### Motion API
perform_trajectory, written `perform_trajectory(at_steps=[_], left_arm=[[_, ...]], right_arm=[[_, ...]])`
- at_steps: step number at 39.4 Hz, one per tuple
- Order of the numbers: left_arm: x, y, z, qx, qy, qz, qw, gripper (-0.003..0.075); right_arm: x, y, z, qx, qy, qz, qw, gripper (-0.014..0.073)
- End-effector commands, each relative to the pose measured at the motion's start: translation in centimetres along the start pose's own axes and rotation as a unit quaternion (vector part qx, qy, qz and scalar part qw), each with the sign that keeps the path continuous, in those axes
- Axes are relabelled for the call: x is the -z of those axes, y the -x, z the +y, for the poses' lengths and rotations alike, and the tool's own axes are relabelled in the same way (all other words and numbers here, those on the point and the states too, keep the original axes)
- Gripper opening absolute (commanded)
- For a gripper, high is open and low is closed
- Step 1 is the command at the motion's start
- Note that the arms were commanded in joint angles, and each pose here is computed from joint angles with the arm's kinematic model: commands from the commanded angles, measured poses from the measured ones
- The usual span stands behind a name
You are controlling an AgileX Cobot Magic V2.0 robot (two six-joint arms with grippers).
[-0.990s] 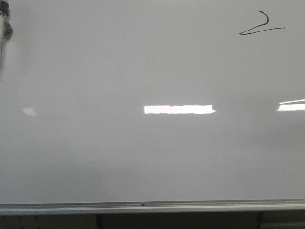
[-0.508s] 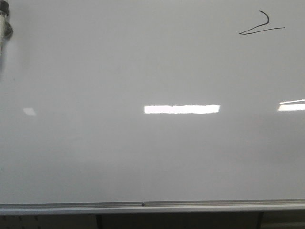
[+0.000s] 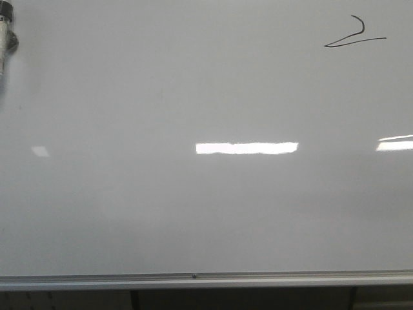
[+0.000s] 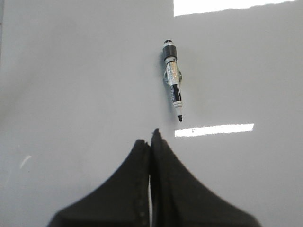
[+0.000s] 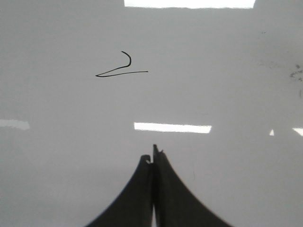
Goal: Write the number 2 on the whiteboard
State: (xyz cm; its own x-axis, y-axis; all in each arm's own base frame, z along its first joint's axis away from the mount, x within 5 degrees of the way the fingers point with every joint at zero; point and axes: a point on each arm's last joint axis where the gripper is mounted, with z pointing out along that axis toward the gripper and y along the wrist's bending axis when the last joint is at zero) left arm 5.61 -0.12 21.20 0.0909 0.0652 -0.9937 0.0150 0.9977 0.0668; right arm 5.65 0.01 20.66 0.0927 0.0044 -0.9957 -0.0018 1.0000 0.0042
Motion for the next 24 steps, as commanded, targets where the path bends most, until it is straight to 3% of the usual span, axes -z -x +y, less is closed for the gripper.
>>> perform_trajectory(at_steps=[1,5,24], left_arm=[[0.15,0.14,0.07,0.005,0.007,-0.041,0.999,-0.002],[0.15,0.14,0.07,0.005,0.007,-0.041,0.999,-0.002],[0.15,0.14,0.07,0.005,0.007,-0.041,0.999,-0.002]], right_arm=[[0.17,0.77,0.07,0.011,0.004,-0.045,0.999,-0.0066],[0.18,0.76,0.1,0.031,0.005,-0.045,0.998,-0.0066],[0.17,0.76,0.08,0.02,0.005,-0.044,0.999,-0.0066]])
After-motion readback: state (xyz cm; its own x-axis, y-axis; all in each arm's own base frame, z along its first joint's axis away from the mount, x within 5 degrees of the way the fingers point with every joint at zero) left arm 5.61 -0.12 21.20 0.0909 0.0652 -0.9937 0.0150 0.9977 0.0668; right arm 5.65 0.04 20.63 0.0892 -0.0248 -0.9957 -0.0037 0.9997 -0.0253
